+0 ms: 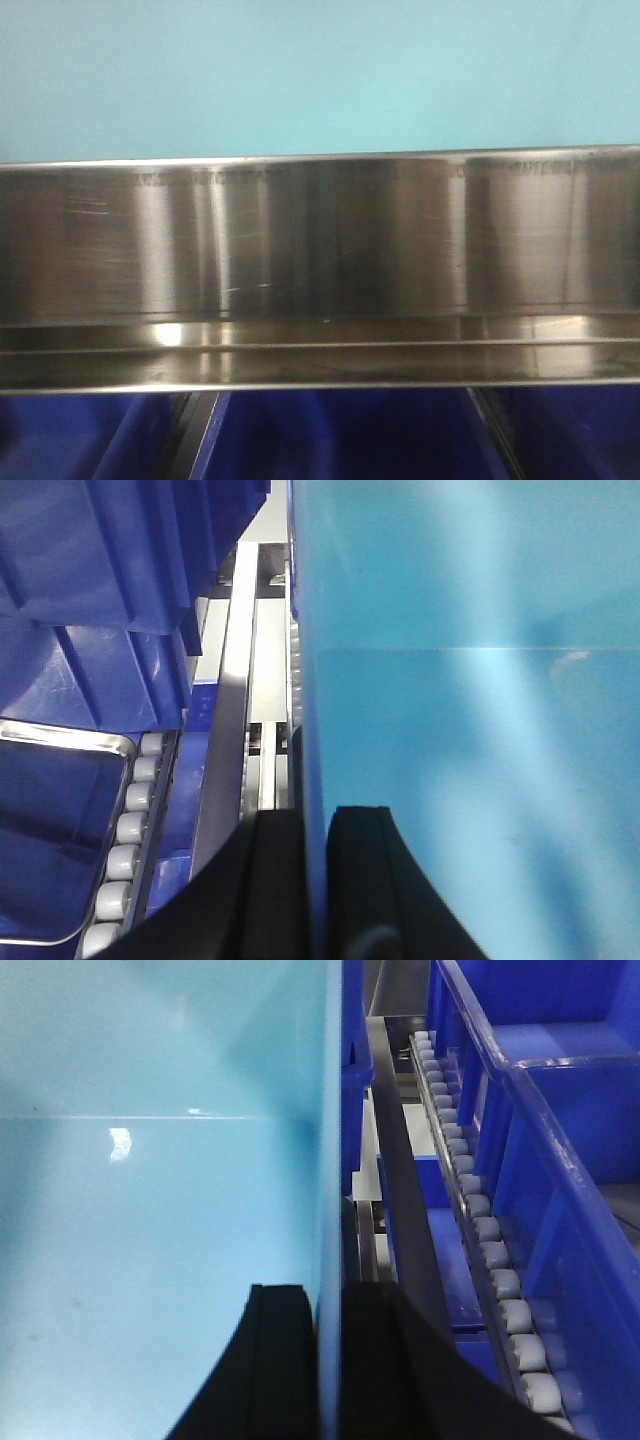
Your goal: Move two blue bins to right shelf middle
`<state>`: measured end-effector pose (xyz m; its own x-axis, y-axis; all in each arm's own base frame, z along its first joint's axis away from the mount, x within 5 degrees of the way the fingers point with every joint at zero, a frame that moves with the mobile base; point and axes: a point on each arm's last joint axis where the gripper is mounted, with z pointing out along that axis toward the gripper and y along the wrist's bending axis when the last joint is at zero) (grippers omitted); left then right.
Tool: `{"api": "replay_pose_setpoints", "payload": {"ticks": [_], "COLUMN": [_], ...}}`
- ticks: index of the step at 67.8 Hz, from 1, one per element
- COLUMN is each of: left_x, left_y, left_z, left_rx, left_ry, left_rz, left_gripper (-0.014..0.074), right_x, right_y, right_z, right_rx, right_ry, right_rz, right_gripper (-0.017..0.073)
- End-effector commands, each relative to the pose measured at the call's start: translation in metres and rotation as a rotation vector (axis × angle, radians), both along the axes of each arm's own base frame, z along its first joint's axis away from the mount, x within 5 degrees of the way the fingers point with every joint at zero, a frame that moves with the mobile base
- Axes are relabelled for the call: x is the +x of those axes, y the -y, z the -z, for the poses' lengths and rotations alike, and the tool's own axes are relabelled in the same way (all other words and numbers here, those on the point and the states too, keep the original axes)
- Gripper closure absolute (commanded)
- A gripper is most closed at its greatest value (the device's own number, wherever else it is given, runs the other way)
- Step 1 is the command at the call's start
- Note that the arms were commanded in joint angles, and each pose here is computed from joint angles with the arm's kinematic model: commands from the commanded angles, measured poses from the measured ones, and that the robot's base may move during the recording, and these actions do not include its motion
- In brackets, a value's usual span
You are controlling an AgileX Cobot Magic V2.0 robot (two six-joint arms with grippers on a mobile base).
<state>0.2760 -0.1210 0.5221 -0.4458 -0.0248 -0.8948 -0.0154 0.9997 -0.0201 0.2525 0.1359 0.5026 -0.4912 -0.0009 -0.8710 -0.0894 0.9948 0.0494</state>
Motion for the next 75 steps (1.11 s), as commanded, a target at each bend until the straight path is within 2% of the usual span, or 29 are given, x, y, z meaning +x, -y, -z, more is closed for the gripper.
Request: {"api": "replay_pose_setpoints", "payload": {"ticks": [1,75], "left_x": [-0.0035,-0.0035], "left_y": [-0.0023,-0.0023], "left_z": [-0.0103,-0.0103], "left_rx": [-0.004,-0.004], "left_ry": [0.067,0.067], "left_rz": [0.006,0.006], "left_gripper": [0.0704,0.0704], "right_x": [-0.0017,-0.0017], "right_y": [0.0034,0.0034], "right_z": [-0.0094,-0.0094], "right_rx": [0.001,0.001], "right_ry": [0.063,0.063], "right_rz": [-0.004,-0.004], "right_gripper": [0.0721,0.0721]}}
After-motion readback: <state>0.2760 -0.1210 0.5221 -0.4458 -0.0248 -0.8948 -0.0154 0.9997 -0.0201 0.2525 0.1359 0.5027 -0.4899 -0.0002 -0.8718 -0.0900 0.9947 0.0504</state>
